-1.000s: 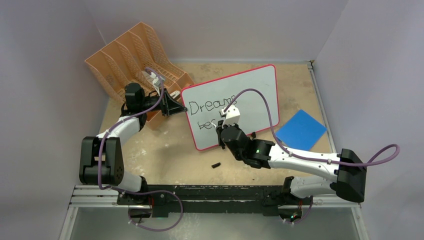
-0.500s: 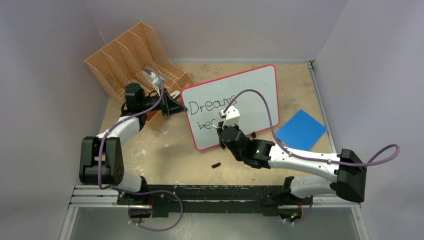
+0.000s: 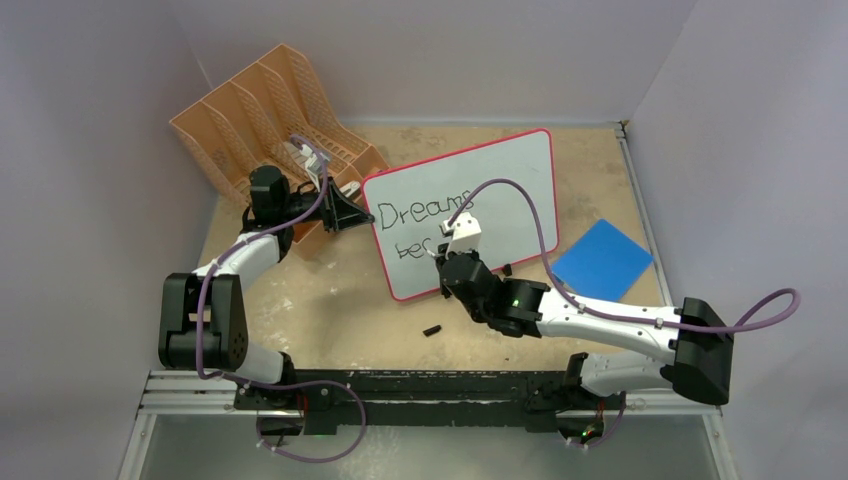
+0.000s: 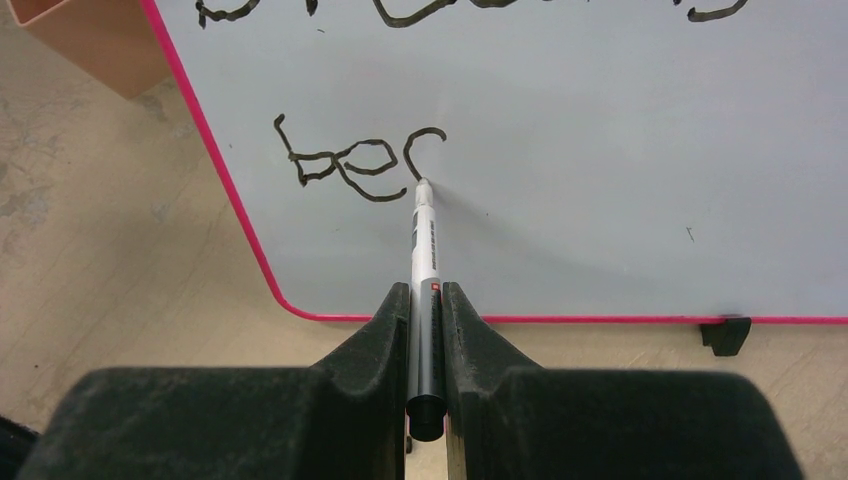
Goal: Write a sentence on the whiteboard
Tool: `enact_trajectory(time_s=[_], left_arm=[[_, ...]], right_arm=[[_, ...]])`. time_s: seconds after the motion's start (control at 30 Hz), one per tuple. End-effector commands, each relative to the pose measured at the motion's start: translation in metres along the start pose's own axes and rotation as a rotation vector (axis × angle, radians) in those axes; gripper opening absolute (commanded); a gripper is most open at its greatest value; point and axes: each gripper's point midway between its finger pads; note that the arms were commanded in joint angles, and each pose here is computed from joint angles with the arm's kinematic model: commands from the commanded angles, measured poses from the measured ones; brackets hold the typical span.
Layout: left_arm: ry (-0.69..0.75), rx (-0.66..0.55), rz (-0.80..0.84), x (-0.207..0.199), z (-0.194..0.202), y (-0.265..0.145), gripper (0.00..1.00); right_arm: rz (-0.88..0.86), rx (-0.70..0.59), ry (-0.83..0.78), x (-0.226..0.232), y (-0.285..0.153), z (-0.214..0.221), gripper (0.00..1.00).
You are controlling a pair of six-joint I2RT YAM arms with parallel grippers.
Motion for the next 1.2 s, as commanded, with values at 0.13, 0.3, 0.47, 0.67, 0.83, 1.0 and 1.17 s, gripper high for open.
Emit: enact_trajectory(time_s=[0.13, 0.3, 0.47, 0.67, 0.83, 1.0, 1.17], left_arm=[[0.098, 0.002, 0.036, -0.016, -0.011, 0.002, 0.00], [0.097, 0.001, 0.034, -0.015, -0.011, 0.001, 0.00], [0.097, 0.001, 0.034, -0.016, -0.011, 0.002, 0.00], [0.096, 0.000, 0.033, -0.015, -0.011, 0.002, 0.00], [0.096, 0.000, 0.033, -0.015, -0.011, 0.002, 0.00], [0.095, 0.000, 0.032, -0.015, -0.011, 0.002, 0.00], [0.096, 0.000, 0.033, -0.015, -0.011, 0.002, 0.00]], right_arm=[[0.101, -0.014, 0.010, -0.022, -0.003, -0.003, 0.00], [0.112, -0.033, 0.025, -0.024, -0.004, -0.008, 0.00], [0.095, -0.069, 0.045, -0.023, -0.007, -0.018, 0.00], [0.051, -0.111, 0.070, -0.020, -0.015, -0.030, 0.00], [0.076, -0.109, 0.068, -0.024, -0.012, -0.029, 0.00], [0.095, -0.109, 0.068, -0.027, -0.009, -0.029, 0.00], [0.099, -0.115, 0.072, -0.027, -0.007, -0.031, 0.00]])
Point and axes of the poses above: each gripper's point midway between its finger pads, its own y axis out along the fingers, its own x axis along the line the jaws close on, z = x × y, and after that the axes turned 10 degrees about -y, right-handed
